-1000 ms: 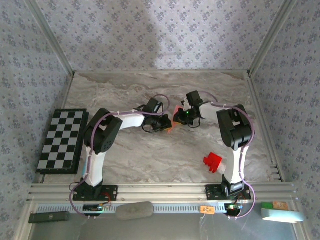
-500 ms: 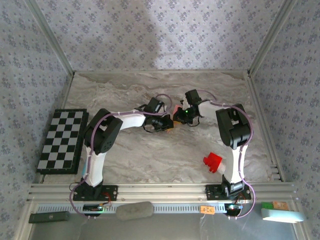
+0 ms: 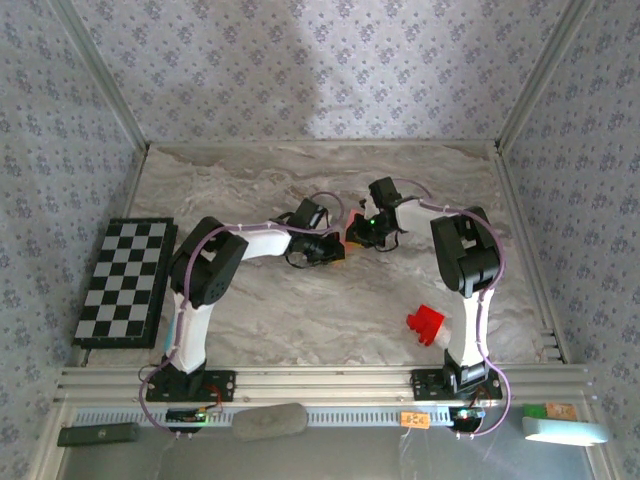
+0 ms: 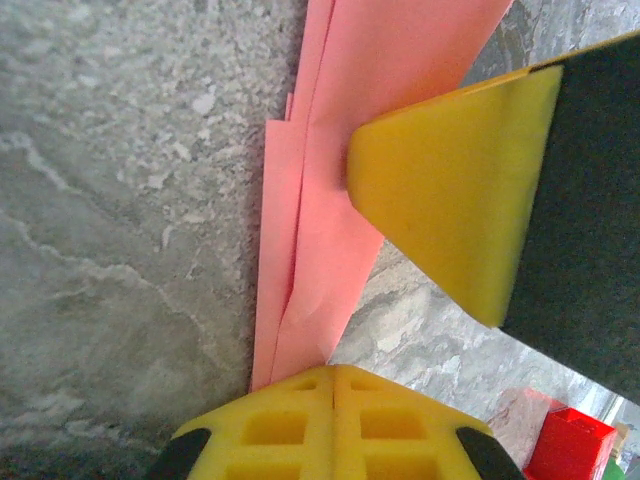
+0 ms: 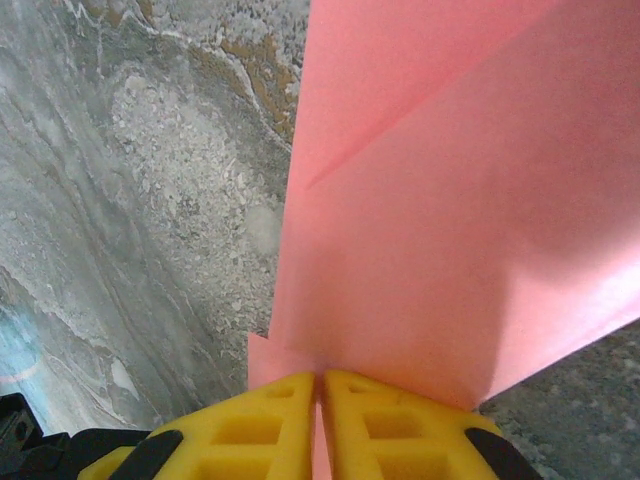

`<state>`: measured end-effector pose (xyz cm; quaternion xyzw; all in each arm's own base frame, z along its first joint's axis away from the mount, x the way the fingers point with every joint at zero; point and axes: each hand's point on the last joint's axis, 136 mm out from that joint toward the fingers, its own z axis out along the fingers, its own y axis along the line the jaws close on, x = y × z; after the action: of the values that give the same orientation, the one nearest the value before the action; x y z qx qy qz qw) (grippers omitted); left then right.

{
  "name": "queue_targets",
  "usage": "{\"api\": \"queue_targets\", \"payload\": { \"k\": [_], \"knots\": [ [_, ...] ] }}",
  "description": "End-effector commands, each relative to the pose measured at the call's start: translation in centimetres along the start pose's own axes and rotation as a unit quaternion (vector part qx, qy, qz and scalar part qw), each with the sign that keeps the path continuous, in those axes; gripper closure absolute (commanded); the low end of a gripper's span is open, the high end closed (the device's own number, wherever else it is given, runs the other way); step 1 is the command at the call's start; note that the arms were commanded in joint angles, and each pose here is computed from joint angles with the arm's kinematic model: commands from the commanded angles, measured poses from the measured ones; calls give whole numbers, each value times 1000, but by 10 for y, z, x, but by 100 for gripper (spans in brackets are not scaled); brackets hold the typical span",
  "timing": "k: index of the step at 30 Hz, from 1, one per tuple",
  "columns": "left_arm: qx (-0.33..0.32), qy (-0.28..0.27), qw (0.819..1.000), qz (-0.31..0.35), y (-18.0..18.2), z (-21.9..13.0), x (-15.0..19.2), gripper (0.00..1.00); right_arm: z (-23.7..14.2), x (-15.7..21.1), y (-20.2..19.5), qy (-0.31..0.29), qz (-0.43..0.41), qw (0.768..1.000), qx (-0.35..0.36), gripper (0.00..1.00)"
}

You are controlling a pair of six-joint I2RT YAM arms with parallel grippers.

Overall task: Fold a paper plane with a square sheet of paper (pick it up from the middle)
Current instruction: Fold the wing for the fifth time at the center of the table.

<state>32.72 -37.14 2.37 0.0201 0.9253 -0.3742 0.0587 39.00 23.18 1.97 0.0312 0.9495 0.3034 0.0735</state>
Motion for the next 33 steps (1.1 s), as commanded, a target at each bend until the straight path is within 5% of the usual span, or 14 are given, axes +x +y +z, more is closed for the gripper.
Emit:
{"api": "queue_targets", "payload": {
  "k": [1, 17, 25, 33],
  "knots": [
    [-46, 26, 998, -24, 37, 6, 20, 98, 19, 27, -44, 47, 21, 995, 82, 85],
    [-75, 56, 995, -21, 54, -47, 75, 100, 22, 38, -29, 60, 15, 995, 74, 85],
    [-3, -34, 999, -3, 1, -75, 31, 99, 22, 65, 10, 70, 13, 997, 33, 85],
    [3, -49, 999, -21, 3, -51, 11, 100, 20, 64, 28, 61, 19, 998, 9, 85]
  ]
}}
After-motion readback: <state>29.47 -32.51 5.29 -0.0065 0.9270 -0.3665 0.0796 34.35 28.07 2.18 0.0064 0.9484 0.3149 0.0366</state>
